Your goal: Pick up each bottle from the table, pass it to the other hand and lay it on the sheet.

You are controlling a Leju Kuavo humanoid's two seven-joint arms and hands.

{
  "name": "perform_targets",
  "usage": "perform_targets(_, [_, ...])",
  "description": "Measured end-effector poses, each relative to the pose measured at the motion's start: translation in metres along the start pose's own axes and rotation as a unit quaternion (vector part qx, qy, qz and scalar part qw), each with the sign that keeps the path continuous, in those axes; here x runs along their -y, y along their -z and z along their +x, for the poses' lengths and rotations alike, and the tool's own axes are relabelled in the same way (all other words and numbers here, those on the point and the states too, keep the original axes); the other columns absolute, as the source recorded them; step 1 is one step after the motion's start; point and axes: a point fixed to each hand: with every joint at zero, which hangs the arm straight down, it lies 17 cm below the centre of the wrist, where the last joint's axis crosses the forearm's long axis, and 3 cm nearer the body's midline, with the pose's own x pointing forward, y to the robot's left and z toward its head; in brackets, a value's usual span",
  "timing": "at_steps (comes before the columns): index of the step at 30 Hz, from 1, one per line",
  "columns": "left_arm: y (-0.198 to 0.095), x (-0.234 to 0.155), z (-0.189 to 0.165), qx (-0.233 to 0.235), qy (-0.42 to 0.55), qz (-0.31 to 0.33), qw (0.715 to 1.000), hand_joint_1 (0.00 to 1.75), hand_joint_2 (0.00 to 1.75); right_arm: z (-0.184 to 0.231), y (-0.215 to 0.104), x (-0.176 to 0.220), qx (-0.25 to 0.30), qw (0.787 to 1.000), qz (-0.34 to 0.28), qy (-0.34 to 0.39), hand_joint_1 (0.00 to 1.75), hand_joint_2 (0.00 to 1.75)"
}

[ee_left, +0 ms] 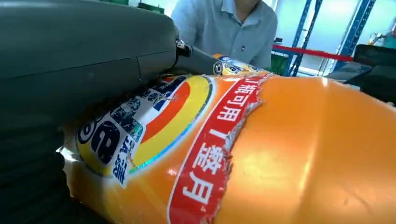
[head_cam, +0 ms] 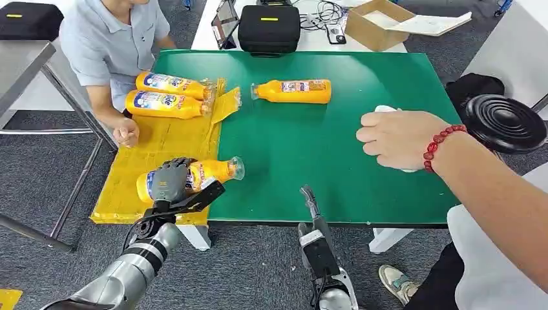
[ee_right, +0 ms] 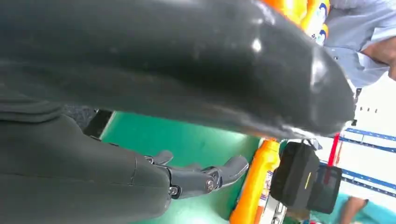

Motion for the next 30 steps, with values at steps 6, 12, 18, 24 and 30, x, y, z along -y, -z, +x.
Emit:
perform_targets(6, [0.004, 0.017, -0.009, -0.025, 0.024, -0.051, 0.998, 0.00, 1.75, -0.004, 0.001, -0.003, -0.007, 1.000, -0.001, 0.008, 0.00, 0.00])
perform_targets(12, [-0.004, 0.040, -0.009, -0.020, 0.016, -0.105, 0.994, 0.00, 1.75, -0.008, 0.002, -0.004, -0.013, 1.000, 0.000, 0.011, 0.00, 0.00])
perform_targets(18, [-0.005, 0.049, 0.003, 0.008, 0.024, -0.137, 0.990, 0.00, 0.00, -0.011, 0.002, -0.004, -0.016, 1.000, 0.001, 0.009, 0.00, 0.00])
perform_targets(24, [-0.010, 0.060, 0.024, 0.044, -0.008, -0.170, 0.984, 0.00, 0.00, -0.013, 0.001, -0.003, -0.017, 1.000, 0.000, 0.008, 0.00, 0.00])
perform_targets(30, [-0.041, 0.070, 0.092, 0.113, -0.205, -0.233, 0.944, 0.00, 0.00, -0.014, -0.002, -0.003, -0.014, 1.000, 0.001, 0.005, 0.00, 0.00])
